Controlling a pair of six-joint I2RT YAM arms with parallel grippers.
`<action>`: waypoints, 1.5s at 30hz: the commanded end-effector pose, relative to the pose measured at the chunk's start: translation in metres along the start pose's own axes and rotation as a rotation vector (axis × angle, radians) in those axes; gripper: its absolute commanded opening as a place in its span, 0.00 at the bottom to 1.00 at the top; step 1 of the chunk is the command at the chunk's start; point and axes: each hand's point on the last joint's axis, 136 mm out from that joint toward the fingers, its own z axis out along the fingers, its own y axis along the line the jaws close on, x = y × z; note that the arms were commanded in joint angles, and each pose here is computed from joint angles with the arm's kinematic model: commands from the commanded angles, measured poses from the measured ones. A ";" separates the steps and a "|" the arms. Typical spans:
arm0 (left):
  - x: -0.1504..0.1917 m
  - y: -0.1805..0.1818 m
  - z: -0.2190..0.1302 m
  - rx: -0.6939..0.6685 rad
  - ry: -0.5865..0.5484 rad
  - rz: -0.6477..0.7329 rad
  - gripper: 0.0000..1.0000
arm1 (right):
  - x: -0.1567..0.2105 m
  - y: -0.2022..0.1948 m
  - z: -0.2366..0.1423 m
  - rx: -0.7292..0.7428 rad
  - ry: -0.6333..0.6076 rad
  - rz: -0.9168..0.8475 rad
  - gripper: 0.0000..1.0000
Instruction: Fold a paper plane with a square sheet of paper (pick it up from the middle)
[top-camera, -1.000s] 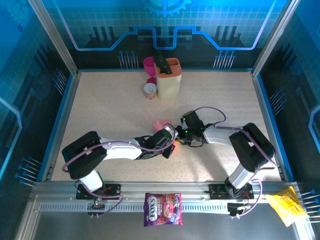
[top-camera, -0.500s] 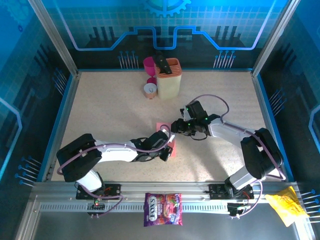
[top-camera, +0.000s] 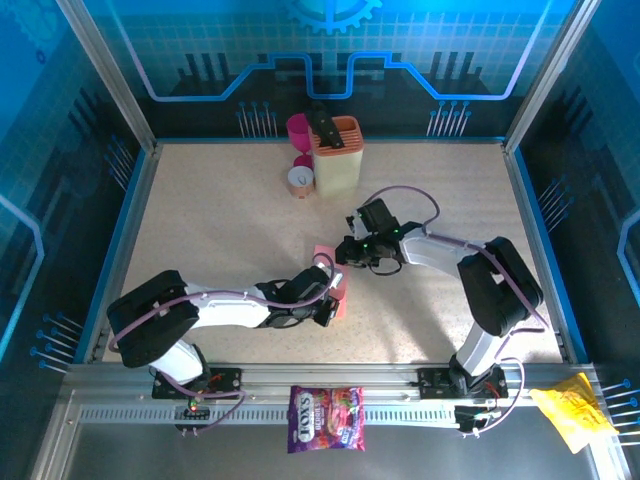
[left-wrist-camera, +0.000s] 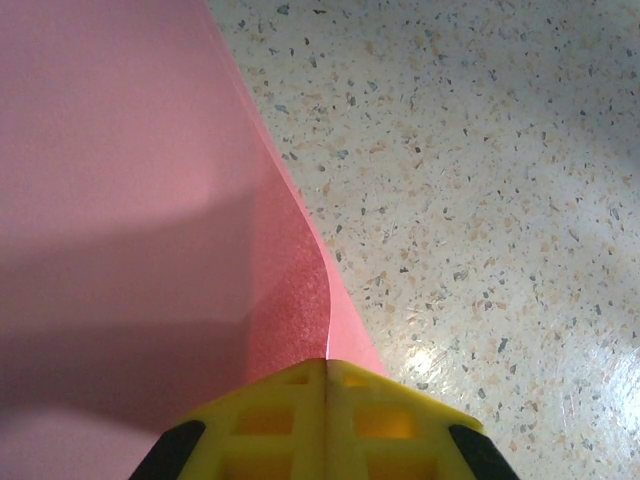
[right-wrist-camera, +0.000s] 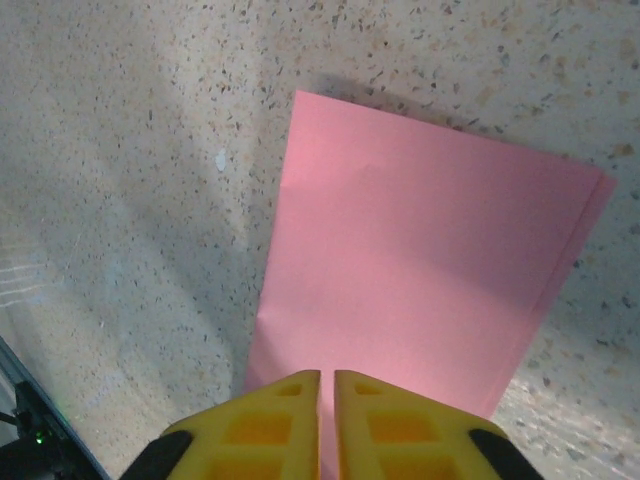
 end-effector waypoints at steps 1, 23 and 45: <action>0.001 -0.004 -0.003 0.018 -0.005 -0.016 0.00 | -0.006 0.010 0.006 -0.026 0.003 -0.023 0.10; -0.015 -0.019 -0.002 0.113 0.084 0.061 0.00 | 0.004 -0.035 0.051 0.066 0.127 -0.041 0.00; -0.025 0.022 -0.010 0.026 0.082 0.051 0.00 | 0.021 -0.052 0.062 0.095 0.169 -0.030 0.00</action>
